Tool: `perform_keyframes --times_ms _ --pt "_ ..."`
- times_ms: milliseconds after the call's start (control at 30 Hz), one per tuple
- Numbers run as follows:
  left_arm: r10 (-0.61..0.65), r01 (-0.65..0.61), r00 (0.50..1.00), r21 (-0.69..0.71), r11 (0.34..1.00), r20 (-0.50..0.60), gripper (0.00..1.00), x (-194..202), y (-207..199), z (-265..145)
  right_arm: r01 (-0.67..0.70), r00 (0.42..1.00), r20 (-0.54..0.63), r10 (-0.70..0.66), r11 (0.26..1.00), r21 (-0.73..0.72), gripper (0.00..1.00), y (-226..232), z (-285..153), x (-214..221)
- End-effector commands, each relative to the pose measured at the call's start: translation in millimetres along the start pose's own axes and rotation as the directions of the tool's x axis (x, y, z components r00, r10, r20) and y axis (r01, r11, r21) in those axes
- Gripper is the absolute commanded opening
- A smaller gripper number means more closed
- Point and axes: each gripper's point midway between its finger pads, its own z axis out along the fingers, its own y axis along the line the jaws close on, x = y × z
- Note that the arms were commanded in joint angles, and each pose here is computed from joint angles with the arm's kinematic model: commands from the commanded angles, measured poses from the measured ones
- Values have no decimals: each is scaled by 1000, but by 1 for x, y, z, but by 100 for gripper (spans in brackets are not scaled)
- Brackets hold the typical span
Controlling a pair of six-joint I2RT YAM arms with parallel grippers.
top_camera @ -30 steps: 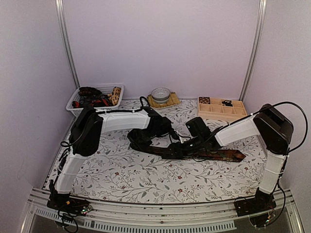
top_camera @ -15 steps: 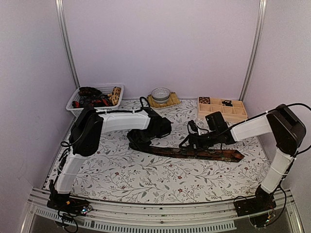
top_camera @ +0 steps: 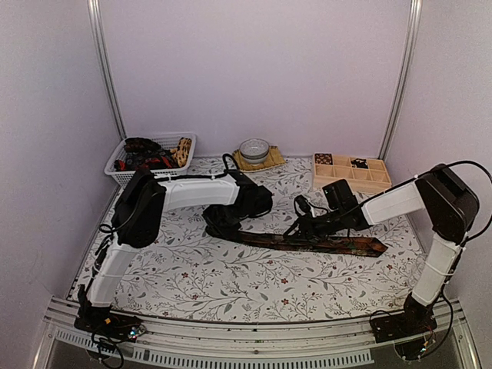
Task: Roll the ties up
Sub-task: Roll the tie at the center of the board.
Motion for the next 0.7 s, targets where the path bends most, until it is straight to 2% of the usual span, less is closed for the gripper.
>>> perform_keyframes --times_ms 0,233,667 --pt "15 -16 1000 -37 999 -20 0 1 -7 7 -42 999 -32 42 999 8 40 -15 12 6" --pt "33 -33 999 -25 999 -4 0 -4 -20 3 -68 996 -59 69 997 24 36 -27 19 15" --pt "46 -47 999 30 998 26 0 -16 -37 -7 -91 993 -75 94 995 50 34 -40 26 22"
